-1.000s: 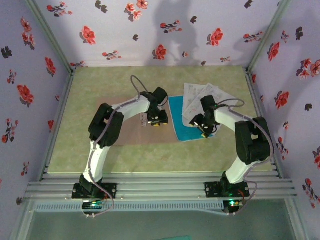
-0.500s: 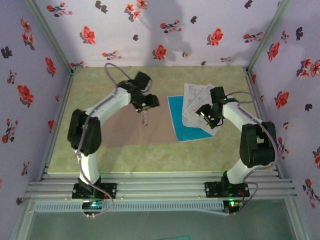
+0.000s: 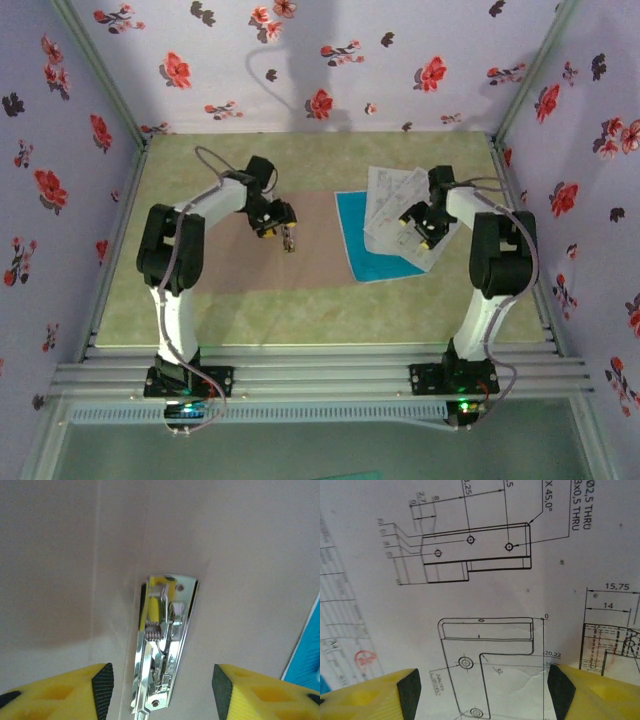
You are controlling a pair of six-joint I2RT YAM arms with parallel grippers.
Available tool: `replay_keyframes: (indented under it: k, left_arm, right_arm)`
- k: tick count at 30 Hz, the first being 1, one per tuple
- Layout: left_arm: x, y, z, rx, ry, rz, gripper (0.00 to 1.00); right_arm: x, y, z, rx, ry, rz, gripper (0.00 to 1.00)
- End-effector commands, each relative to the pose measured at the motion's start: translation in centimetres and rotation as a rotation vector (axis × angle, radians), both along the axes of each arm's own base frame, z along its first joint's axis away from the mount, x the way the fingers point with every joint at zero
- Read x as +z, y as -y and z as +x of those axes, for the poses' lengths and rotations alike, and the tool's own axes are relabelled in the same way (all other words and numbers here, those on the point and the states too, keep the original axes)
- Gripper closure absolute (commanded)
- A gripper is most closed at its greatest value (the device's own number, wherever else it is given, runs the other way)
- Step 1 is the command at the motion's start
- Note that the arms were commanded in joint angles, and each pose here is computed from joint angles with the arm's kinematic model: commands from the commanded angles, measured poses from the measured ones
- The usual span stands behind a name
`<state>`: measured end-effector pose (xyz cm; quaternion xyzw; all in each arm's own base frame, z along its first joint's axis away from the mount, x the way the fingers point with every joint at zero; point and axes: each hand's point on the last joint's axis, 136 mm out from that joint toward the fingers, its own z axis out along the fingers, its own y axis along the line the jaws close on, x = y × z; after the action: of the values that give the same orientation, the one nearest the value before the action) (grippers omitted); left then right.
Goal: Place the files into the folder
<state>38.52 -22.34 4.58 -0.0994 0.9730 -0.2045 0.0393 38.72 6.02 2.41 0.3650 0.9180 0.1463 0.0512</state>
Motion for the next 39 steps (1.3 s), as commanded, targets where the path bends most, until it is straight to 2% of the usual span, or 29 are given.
replay_keyframes:
  k: [1, 12, 20, 24, 29, 32, 35, 39]
  left_arm:
    - [-1.3, 1.3, -0.7, 0.005, -0.026, -0.05, 0.45]
    - [-1.8, 5.9, -0.7, 0.057, -0.021, -0.141, 0.48]
    - [-1.4, 6.6, -0.2, 0.036, -0.001, -0.155, 0.48]
    - [0.3, 6.9, 0.2, 0.021, 0.044, -0.143, 0.48]
    - [5.0, 5.9, 0.5, 0.027, 0.148, -0.049, 0.45]
    - [6.2, 6.5, 0.8, 0.017, 0.173, -0.058, 0.43]
    - [6.9, 8.3, 1.5, -0.049, 0.194, -0.074, 0.43]
    - [6.8, 13.0, 1.7, -0.209, 0.187, -0.157, 0.45]
  right_arm:
    - [-0.7, -0.6, -0.7, 0.037, -0.041, 0.007, 0.3]
    - [-1.5, -5.0, -2.1, 0.11, -0.068, 0.022, 0.3]
    - [-1.1, -7.6, -2.6, 0.109, -0.05, 0.043, 0.3]
    - [-0.3, -9.0, -2.8, 0.134, -0.037, 0.048, 0.3]
    - [1.8, -8.7, -2.7, 0.137, 0.007, 0.027, 0.29]
    - [3.1, -8.0, -2.5, 0.144, 0.033, 0.004, 0.29]
    - [3.7, -6.8, -2.3, 0.121, 0.05, -0.002, 0.29]
    - [3.3, -5.0, -2.1, 0.084, 0.048, 0.011, 0.29]
